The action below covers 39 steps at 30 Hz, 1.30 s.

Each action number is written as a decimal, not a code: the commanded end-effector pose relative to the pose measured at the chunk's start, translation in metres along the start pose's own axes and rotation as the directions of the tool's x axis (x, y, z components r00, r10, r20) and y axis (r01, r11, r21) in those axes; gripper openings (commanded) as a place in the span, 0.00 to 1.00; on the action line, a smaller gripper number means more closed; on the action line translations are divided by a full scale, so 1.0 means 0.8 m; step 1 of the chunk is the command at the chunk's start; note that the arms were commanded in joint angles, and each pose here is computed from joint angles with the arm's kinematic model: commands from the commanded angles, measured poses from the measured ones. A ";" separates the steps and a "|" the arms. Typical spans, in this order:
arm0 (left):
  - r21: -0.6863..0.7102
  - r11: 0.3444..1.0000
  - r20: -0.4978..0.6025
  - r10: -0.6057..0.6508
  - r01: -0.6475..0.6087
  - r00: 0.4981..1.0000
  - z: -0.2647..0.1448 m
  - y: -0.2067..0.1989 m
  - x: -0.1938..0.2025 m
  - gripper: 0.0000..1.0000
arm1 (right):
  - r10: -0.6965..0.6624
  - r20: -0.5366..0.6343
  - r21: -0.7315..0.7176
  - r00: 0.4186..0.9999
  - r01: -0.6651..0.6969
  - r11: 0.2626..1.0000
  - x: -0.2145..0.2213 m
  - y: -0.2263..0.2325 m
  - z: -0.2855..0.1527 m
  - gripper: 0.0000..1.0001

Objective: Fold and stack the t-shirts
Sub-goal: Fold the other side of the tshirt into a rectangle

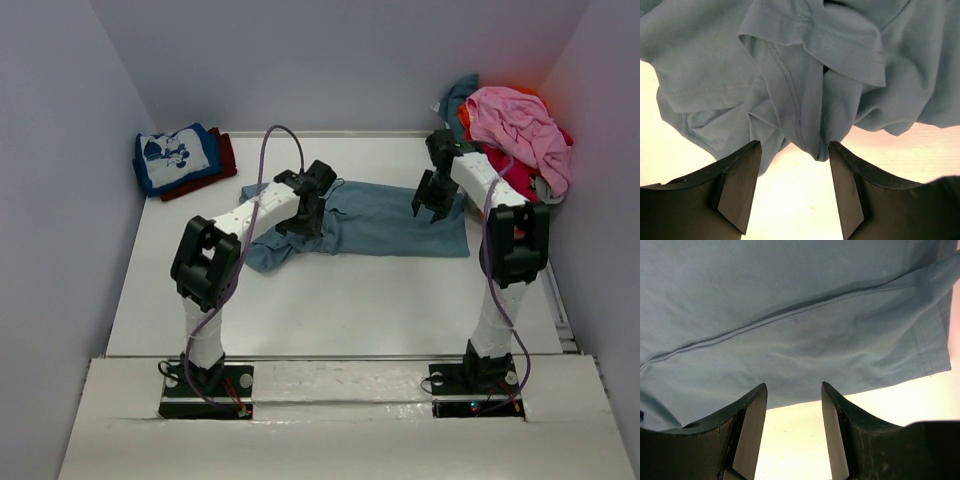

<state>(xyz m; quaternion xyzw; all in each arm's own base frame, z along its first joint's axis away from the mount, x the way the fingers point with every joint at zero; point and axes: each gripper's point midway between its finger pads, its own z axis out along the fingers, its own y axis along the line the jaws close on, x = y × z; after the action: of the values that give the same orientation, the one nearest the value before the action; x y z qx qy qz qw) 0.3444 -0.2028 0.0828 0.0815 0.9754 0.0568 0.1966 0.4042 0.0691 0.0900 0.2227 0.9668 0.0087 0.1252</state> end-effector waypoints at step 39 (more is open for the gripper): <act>0.143 0.987 0.056 -0.079 0.070 0.995 0.026 -0.021 -0.078 0.64 | -0.041 -0.011 -0.011 0.999 0.041 0.999 0.016 0.005 0.008 0.53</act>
<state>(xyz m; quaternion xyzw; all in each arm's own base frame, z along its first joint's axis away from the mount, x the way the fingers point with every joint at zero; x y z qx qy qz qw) 0.3960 -0.2248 0.0526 0.0565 0.9815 -0.0108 0.1827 0.3951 0.0739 0.0794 0.2116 0.9710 0.0055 0.1111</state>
